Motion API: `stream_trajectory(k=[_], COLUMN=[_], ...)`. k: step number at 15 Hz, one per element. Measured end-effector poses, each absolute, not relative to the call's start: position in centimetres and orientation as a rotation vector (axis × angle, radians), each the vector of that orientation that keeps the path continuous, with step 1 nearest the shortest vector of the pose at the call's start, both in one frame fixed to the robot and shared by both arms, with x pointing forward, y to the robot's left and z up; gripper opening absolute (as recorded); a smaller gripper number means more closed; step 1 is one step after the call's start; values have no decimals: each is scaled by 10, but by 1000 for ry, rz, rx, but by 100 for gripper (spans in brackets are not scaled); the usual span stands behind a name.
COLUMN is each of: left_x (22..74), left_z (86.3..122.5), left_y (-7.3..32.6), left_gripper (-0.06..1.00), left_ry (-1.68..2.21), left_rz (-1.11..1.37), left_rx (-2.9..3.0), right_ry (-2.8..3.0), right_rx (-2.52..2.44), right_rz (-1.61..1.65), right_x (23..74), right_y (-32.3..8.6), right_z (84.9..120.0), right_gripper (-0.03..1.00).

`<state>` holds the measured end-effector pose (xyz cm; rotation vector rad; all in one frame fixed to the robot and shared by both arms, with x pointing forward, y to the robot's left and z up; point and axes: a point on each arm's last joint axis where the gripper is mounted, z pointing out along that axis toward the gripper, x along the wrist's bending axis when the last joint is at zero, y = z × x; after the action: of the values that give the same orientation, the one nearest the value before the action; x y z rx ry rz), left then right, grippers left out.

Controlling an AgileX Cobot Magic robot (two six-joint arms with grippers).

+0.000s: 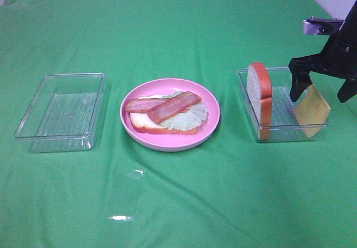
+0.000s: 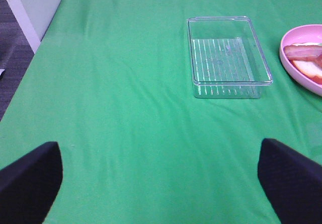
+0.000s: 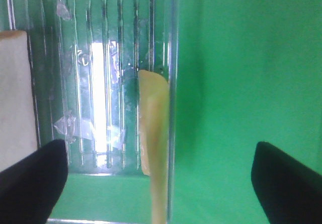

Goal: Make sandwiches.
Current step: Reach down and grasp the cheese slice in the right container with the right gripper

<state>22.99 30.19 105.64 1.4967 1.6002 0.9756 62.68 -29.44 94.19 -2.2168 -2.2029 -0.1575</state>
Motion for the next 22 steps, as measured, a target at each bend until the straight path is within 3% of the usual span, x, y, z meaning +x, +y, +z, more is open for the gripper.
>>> stream_trajectory(k=[12,17,18,22], left_x=[230,230,230,230], left_z=[1056,1056,1056,1056], left_y=[302,302,302,302], left_gripper=[97,97,97,97], left_ry=[1600,1600,1600,1600], left_rz=[976,976,976,976], left_rx=[1497,1497,1497,1497], right_ry=[-2188,-2181,-2179,-2179], right_rx=[-2207,-2214,-2215,-2218], right_rz=[-126,-126,-126,-123], right_x=[629,629,629,629], right_y=[-294,-294,-294,-295], right_z=[927,927,927,927], right_gripper=[85,54,42,30])
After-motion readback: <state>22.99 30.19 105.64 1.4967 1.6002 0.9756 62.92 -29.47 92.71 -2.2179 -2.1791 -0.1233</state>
